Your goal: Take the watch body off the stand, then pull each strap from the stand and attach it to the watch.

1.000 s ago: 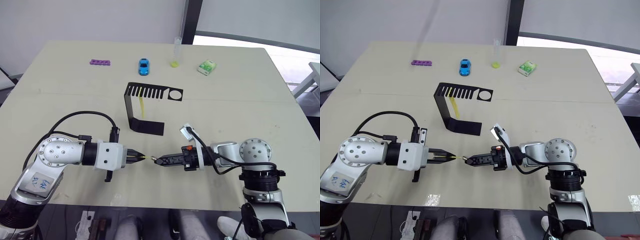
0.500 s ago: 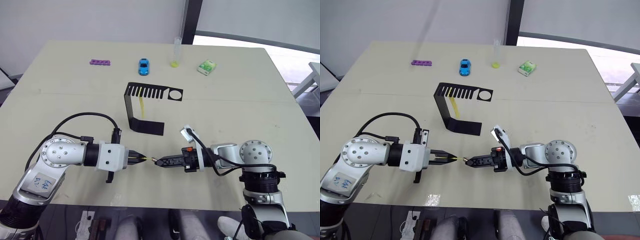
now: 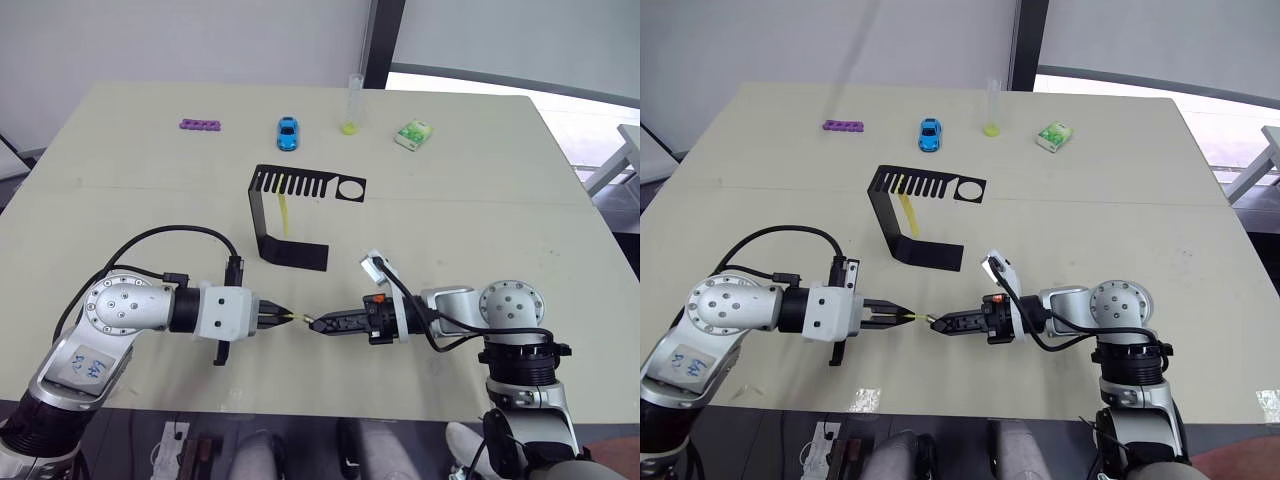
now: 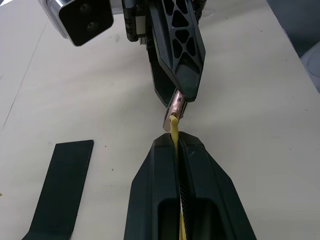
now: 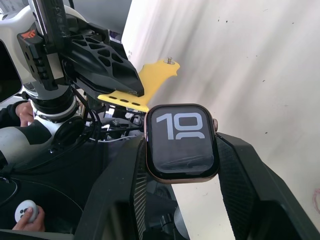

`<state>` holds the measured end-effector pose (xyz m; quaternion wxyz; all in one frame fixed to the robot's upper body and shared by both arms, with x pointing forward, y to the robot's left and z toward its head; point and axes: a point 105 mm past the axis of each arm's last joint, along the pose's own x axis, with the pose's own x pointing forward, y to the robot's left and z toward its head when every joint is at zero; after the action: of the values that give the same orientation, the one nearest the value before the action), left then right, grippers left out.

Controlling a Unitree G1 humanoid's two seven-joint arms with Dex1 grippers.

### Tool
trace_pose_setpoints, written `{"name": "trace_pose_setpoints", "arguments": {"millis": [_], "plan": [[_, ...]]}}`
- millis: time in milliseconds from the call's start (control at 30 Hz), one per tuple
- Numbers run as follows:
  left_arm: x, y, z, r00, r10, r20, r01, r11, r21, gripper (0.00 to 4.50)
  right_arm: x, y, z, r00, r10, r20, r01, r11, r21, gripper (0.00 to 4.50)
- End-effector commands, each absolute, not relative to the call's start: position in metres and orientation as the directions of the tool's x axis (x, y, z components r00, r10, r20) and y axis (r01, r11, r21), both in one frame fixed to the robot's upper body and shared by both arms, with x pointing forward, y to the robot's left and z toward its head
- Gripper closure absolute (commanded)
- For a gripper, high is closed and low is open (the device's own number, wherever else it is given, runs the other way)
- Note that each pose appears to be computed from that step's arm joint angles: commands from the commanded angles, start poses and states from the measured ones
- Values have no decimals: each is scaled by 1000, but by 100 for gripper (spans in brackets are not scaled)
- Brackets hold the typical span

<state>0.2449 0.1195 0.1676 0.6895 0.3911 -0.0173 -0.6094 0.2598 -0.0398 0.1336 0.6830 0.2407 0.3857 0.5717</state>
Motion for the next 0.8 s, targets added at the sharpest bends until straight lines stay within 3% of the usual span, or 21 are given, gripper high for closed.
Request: {"name": "trace_pose_setpoints", "arguments": {"millis": [33,800], "plan": [[242,115,173,250,-861,-444,809,-66,585,450,255,-36,142,30,974,-224,-624,193,757,298],[244,92,177,208,-857,-470,772,-151,618,450,255,-35,142,29,974,-224,-622,193,759,298]]}}
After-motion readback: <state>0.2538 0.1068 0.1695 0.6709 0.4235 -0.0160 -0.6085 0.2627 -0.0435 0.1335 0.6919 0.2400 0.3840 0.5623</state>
